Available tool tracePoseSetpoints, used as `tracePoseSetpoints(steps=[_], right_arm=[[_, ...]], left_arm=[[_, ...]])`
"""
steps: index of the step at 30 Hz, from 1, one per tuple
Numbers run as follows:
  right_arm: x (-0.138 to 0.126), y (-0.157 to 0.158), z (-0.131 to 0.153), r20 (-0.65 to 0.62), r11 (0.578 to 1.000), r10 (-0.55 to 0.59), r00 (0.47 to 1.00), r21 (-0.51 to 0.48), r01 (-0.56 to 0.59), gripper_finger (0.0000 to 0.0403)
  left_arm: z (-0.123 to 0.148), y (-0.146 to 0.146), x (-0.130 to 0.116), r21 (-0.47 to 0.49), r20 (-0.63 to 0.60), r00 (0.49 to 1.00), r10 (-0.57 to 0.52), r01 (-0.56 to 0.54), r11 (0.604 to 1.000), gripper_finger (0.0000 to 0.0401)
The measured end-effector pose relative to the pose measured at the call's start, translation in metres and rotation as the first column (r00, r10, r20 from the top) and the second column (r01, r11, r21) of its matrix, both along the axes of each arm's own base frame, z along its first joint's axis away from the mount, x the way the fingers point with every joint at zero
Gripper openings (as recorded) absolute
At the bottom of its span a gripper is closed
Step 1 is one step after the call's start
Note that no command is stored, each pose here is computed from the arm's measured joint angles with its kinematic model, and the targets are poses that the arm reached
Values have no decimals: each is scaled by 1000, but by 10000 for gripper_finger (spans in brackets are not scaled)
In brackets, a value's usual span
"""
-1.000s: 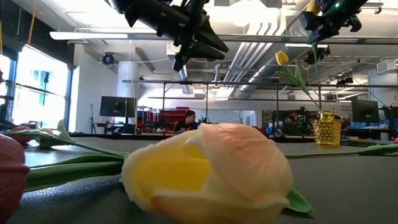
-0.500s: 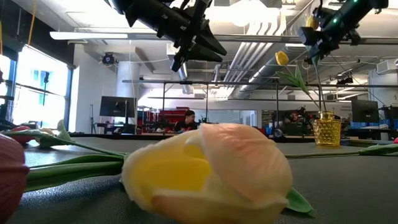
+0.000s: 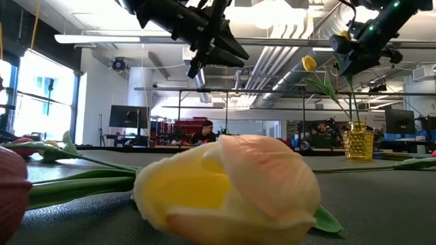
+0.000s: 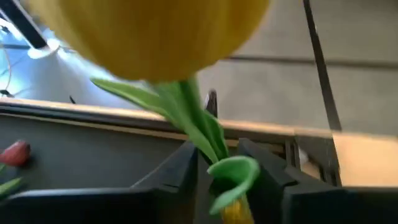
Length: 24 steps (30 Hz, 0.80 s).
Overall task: Sort flowers into vase by color
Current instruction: Put the yellow flower into the yellow vase, then put the top dark red flower into the yellow vase
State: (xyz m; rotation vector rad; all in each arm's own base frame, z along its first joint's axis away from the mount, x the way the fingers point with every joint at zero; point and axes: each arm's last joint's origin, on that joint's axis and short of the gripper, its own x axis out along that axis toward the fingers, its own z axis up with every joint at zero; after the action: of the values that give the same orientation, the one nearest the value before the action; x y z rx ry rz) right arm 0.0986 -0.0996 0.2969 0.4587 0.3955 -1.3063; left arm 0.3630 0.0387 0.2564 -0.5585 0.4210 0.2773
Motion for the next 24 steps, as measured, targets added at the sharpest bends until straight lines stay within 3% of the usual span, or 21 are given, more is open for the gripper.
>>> tracePoseSetpoints(steps=[7, 15, 19, 24], right_arm=[[-10, 9, 15, 33, 994, -65, 997, 93, 61, 178], [-20, 17, 60, 100, 999, -30, 995, 35, 27, 205], [-25, 24, 80, 152, 999, 31, 988, 33, -37, 207], [-24, 30, 91, 232, 977, 187, 954, 58, -206, 207]], left_arm=[[-1, 1, -1, -24, -10, 1000, 14, -14, 1000, 74], [-1, 1, -1, -24, -10, 1000, 14, -14, 1000, 74], [-1, -1, -1, -24, -10, 1000, 11, -11, 1000, 74], [-1, -5, 0, -22, -10, 1000, -2, 2, 1000, 74]])
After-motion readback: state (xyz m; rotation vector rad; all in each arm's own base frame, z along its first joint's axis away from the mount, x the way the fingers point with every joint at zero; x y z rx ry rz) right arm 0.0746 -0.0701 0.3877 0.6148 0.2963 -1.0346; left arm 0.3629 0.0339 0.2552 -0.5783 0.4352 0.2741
